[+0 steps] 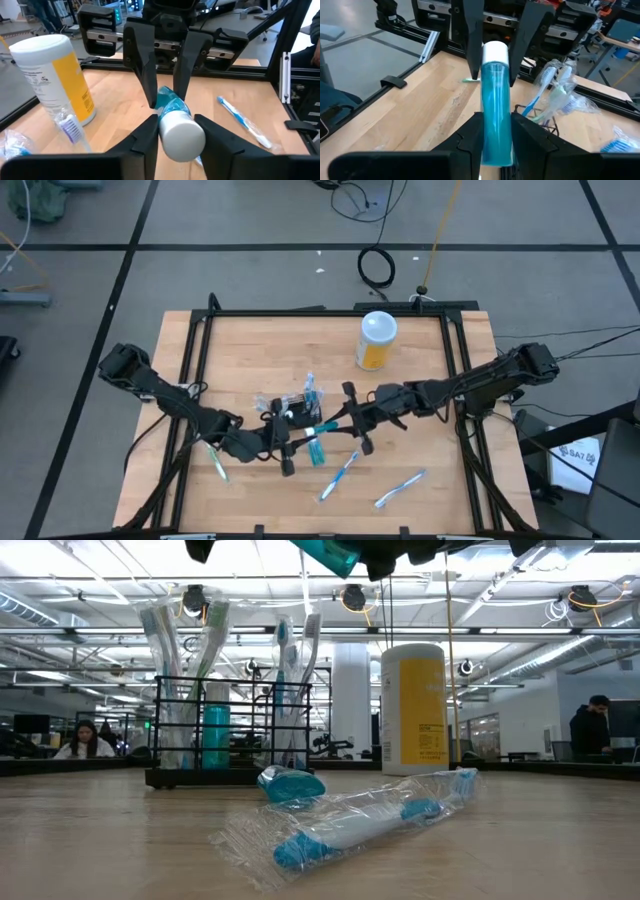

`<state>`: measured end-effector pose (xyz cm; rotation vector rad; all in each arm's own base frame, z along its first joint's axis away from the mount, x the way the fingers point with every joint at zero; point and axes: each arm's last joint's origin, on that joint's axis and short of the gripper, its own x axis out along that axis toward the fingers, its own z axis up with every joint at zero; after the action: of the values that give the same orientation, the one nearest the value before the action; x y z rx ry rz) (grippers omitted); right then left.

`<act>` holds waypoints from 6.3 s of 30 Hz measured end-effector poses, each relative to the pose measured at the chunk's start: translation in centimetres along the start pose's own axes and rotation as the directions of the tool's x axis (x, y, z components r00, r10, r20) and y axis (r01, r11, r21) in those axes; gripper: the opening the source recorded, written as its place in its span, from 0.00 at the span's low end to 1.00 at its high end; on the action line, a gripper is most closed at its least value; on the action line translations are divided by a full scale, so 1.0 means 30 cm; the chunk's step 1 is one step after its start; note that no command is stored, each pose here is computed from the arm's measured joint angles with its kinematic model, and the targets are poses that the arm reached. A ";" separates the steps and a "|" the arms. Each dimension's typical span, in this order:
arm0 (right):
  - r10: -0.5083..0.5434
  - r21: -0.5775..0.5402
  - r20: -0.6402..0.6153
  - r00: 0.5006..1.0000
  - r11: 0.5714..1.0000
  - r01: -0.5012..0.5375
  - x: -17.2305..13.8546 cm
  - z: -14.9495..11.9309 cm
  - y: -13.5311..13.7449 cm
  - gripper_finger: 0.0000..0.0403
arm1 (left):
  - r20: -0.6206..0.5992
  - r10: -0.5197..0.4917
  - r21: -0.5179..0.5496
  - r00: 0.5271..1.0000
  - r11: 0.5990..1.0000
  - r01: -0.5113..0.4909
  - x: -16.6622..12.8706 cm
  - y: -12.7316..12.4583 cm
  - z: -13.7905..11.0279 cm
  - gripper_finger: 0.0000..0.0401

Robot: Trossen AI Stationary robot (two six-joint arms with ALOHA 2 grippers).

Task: Pick & Place toothbrushing station
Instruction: Put the bottom left mouthwash bottle into the black wire organizer, then put the green toothbrush into the black wire organizer

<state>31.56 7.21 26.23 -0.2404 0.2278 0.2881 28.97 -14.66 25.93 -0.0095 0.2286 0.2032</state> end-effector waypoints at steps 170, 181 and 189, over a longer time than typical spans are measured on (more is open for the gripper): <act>-0.135 -0.022 -0.304 0.943 0.991 0.135 -0.098 -0.039 -0.011 0.45 | -0.860 -0.107 0.338 0.498 0.613 0.715 0.099 0.558 0.236 0.43; -0.136 -0.018 -0.303 0.943 0.990 0.137 -0.098 -0.039 -0.011 0.45 | -0.689 -0.038 0.403 0.723 0.810 0.427 -0.121 0.569 0.392 0.38; -0.136 -0.011 -0.301 0.944 0.990 0.139 -0.098 -0.042 -0.010 0.45 | -0.636 -0.085 0.110 0.767 0.974 0.200 -0.232 0.529 0.419 0.38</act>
<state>28.67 5.86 25.86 -0.2888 0.5130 0.1099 21.96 -0.11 39.98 0.0791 0.9202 0.0167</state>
